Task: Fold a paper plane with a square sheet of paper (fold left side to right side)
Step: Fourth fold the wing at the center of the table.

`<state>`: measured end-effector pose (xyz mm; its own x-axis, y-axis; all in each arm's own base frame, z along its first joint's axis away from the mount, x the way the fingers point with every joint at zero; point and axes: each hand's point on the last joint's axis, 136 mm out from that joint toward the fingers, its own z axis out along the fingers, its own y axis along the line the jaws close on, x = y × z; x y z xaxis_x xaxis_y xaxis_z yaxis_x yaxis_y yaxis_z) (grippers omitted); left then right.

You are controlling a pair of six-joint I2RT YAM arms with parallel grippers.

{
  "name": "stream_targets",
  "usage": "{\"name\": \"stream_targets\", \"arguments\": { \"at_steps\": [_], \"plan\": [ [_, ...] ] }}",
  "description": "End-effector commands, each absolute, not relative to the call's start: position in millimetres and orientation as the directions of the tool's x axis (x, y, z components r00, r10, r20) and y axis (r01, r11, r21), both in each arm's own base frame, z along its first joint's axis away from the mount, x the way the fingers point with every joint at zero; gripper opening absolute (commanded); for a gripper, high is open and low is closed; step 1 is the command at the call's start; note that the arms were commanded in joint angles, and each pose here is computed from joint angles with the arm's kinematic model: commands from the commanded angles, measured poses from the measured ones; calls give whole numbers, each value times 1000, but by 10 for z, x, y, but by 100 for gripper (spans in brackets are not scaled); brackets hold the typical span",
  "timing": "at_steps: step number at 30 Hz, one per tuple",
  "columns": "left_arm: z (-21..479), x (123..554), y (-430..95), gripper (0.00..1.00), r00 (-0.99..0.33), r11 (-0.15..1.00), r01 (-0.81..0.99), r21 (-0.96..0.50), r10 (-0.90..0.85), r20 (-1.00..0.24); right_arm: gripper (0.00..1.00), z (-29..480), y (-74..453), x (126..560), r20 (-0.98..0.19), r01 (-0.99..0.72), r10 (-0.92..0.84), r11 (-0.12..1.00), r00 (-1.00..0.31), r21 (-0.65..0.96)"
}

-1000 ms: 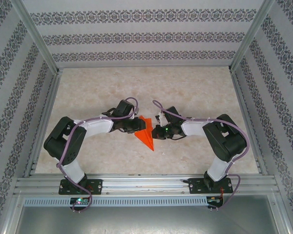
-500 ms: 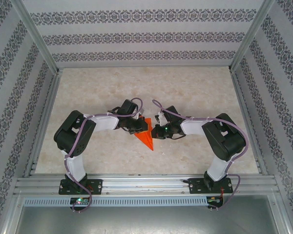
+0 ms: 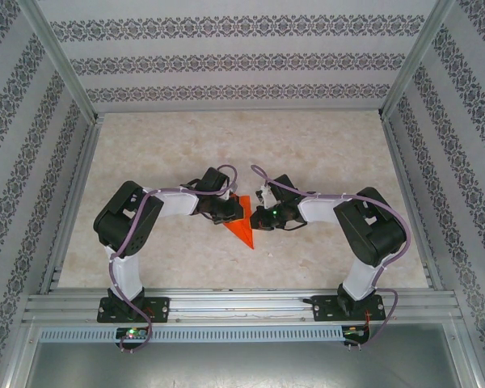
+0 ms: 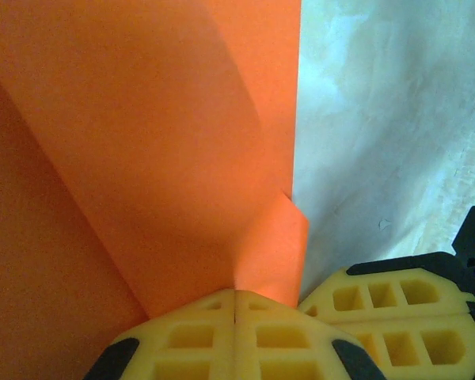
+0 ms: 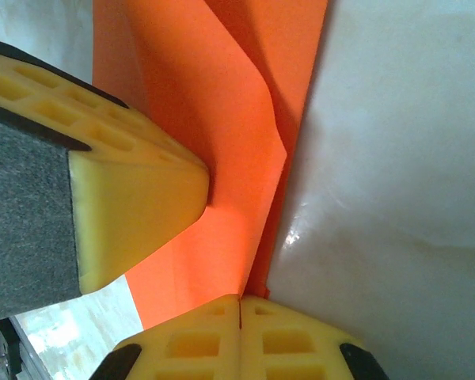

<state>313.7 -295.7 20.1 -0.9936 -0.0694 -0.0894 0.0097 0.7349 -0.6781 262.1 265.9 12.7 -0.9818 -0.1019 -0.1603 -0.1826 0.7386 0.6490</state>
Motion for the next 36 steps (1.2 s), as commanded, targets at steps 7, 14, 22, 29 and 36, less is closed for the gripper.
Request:
{"name": "stream_targets", "arguments": {
  "at_steps": [7, 14, 22, 29, 36],
  "plan": [
    [-117, 3032, -2788, 0, -995, 791, -20, -612, -73, -62, 0, -306, 2343, 2349, -20, -98, -103, 846, -994, 525],
    [-191, 2965, -2717, 0, -996, 805, -36, -592, -79, -48, 5, -39, 2503, 2483, -69, -108, -84, 789, -994, 605],
    [-198, 2957, -2705, 0, -995, 809, -39, -587, -83, -48, 22, 445, 2567, 2699, -169, -146, -42, 724, -985, 674],
    [-201, 2956, -2698, 0, -995, 810, -43, -585, -87, -47, 32, 700, 2438, 2658, -207, -158, -14, 698, -978, 698],
    [-179, 2969, -2693, 0, -995, 811, -41, -583, -89, -53, 4, 755, 2634, 2244, -133, -146, -66, 603, -989, 784]
  ]
}}
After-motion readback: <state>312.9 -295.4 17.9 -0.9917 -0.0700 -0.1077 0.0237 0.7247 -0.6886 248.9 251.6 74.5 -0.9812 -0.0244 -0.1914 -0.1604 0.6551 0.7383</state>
